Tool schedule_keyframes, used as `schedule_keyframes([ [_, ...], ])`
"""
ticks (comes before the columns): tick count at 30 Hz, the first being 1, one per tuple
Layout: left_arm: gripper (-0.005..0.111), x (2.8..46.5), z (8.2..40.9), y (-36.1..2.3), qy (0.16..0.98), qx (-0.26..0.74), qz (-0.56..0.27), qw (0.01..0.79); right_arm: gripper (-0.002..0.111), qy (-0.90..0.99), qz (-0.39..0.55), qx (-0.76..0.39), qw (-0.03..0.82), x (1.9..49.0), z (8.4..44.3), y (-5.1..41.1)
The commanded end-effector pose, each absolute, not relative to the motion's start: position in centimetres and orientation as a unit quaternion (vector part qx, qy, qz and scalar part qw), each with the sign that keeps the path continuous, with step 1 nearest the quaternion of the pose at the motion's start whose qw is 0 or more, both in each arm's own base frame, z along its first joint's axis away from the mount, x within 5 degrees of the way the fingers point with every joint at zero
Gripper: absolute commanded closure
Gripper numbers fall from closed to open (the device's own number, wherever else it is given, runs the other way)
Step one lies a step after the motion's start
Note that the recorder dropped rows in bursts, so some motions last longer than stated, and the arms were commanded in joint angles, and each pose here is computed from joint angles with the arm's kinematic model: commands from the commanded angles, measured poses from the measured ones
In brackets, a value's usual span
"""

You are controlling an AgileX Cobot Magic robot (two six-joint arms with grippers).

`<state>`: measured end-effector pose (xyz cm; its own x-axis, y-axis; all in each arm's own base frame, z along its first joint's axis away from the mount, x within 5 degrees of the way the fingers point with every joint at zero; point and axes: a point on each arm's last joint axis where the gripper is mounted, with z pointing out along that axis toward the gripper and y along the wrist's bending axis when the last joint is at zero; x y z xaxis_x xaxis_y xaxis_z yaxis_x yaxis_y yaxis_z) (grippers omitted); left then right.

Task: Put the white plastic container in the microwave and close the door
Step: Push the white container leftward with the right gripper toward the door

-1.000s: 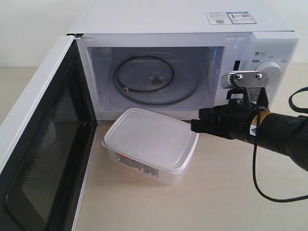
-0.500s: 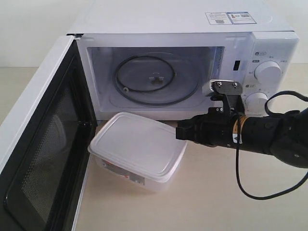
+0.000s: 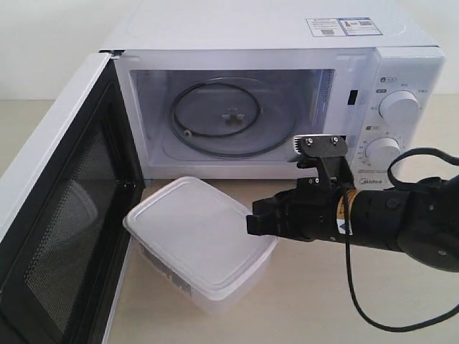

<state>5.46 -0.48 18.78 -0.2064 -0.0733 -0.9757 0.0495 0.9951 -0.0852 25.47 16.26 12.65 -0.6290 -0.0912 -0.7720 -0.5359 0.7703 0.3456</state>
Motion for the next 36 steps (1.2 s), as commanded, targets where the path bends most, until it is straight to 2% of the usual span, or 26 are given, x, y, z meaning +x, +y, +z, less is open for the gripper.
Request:
schedule_keyframes([
  [1,0.102,5.4,18.7,-0.5,0.776,-0.013,-0.052,0.629,0.109,0.883,0.201,-0.19,0.38,25.2,12.8,14.6],
  [12,0.102,5.4,18.7,-0.5,0.776,-0.013,-0.052,0.629,0.109,0.897,0.172,-0.204,0.353,24.8,12.4,14.4],
  [24,0.102,5.4,18.7,-0.5,0.776,-0.013,-0.052,0.629,0.109,0.871,0.219,-0.289,0.331,21.0,12.5,19.5],
  [29,0.102,5.4,18.7,-0.5,0.776,-0.013,-0.052,0.629,0.109,0.841,0.258,-0.332,0.341,19.3,13.1,21.6],
  [36,0.102,5.4,18.7,-0.5,0.776,-0.013,-0.052,0.629,0.109,0.809,0.276,-0.356,0.378,19.4,13.8,22.2],
])
